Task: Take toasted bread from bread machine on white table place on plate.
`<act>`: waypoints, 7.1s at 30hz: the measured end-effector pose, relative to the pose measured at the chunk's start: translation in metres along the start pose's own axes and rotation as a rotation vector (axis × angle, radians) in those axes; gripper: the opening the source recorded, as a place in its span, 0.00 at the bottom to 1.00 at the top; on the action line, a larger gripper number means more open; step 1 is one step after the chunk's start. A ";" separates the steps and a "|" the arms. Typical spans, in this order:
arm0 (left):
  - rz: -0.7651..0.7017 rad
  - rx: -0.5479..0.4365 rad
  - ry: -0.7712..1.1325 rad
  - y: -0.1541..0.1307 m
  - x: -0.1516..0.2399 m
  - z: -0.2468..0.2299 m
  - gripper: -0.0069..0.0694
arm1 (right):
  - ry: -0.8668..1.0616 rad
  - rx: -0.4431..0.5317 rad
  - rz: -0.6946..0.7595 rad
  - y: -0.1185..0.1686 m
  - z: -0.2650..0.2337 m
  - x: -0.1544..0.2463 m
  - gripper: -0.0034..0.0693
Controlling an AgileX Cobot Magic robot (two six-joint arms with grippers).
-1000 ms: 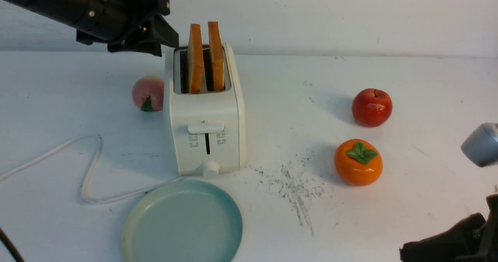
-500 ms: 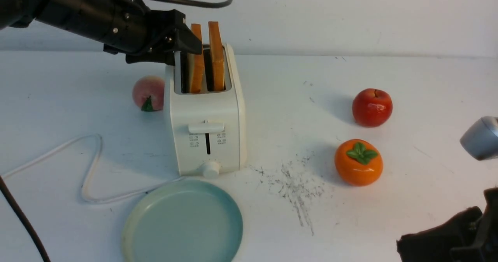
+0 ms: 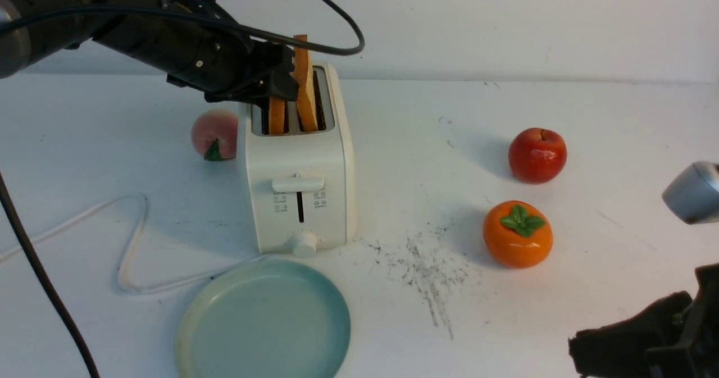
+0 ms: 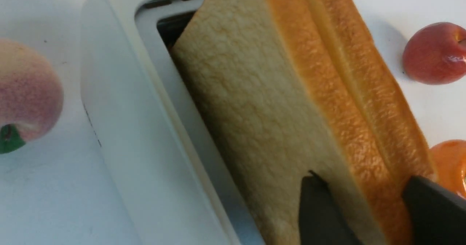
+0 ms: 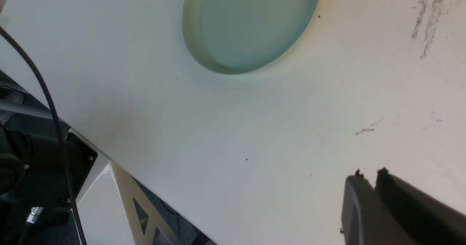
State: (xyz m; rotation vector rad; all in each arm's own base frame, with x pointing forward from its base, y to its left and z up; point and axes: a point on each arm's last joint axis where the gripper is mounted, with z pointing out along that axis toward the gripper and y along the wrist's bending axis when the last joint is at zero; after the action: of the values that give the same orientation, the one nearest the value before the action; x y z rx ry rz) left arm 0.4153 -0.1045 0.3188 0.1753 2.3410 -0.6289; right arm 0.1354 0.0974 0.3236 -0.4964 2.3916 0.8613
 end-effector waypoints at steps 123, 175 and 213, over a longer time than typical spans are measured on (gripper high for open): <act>-0.168 -0.216 -0.164 -0.033 0.339 -0.274 0.07 | -0.458 -0.044 0.146 -0.059 0.232 -0.244 0.80; -0.138 -0.264 -0.231 -0.029 0.333 -0.277 0.07 | 0.265 -0.574 -0.141 0.019 0.178 -0.146 0.14; -0.145 -0.248 -0.220 -0.030 0.334 -0.276 0.07 | 0.170 -0.392 -0.069 -0.060 0.177 -0.166 0.79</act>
State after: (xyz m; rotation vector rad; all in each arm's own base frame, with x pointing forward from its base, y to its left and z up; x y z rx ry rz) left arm -0.0082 -0.0128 0.2862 -0.1698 2.2057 -0.3986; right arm 0.3602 0.1978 0.2803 -0.8276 2.3414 1.3104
